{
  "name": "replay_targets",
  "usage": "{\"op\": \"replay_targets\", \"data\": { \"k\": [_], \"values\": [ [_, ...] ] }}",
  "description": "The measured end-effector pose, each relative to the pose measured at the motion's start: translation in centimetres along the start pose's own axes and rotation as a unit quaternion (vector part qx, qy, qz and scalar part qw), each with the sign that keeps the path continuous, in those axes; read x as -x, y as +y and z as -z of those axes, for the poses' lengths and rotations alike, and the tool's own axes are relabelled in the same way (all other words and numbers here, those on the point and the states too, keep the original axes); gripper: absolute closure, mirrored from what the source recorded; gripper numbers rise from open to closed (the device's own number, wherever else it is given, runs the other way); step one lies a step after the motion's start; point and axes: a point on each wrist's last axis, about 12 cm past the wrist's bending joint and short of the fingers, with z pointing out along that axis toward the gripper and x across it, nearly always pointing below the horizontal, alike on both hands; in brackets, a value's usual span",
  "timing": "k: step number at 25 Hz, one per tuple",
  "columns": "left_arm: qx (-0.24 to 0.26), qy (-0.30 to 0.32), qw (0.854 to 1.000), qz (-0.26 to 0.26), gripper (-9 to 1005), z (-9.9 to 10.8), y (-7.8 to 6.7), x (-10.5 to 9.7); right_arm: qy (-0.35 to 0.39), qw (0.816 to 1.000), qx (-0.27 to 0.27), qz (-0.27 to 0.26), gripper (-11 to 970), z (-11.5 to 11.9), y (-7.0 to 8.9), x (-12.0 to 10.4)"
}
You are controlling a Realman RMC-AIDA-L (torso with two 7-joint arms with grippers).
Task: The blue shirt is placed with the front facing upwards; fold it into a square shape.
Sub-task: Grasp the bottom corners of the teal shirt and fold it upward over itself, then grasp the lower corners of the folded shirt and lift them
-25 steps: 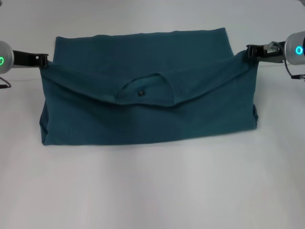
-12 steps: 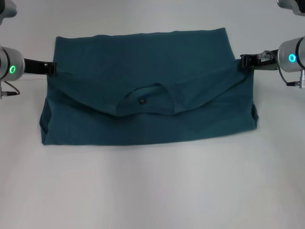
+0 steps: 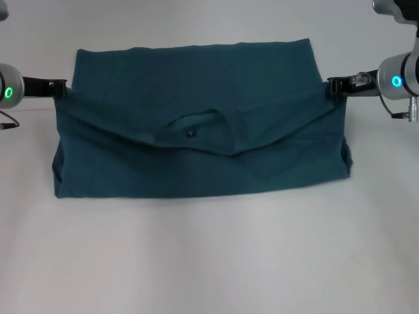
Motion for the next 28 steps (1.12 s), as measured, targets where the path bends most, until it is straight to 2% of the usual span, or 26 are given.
{"op": "replay_targets", "data": {
  "k": [4,12,16,20,22,25,27,28],
  "values": [
    [0.003,0.005,1.000,-0.012,975,-0.1,-0.2,-0.1,-0.001,1.000,0.000,0.001,867,0.0,0.1,0.1],
    [-0.010,0.008,0.998,-0.063,963,-0.5,-1.7,-1.0,0.003,1.000,0.002,0.001,854,-0.1,0.2,-0.1],
    [-0.012,0.010,0.999,-0.048,956,-0.5,-1.7,-1.0,0.003,1.000,-0.004,-0.004,847,0.1,-0.6,-0.1],
    [-0.001,0.009,1.000,-0.004,950,-0.2,-0.8,-0.7,-0.002,1.000,-0.010,-0.010,840,0.5,-1.3,0.4],
    [0.006,0.008,1.000,0.015,876,0.1,-0.3,-0.6,-0.001,1.000,-0.009,-0.012,837,0.7,-1.5,0.5],
    [0.009,0.000,0.999,0.033,766,0.7,0.3,-0.7,0.004,1.000,-0.002,-0.017,713,1.0,-1.6,0.6],
    [0.008,-0.002,0.999,0.036,608,0.9,0.4,-0.7,0.008,1.000,0.008,-0.026,631,1.3,-1.8,0.7],
    [0.003,-0.005,0.999,0.050,529,1.4,0.6,-0.8,0.009,0.999,0.017,-0.033,545,1.6,-1.9,0.7]
  ]
}}
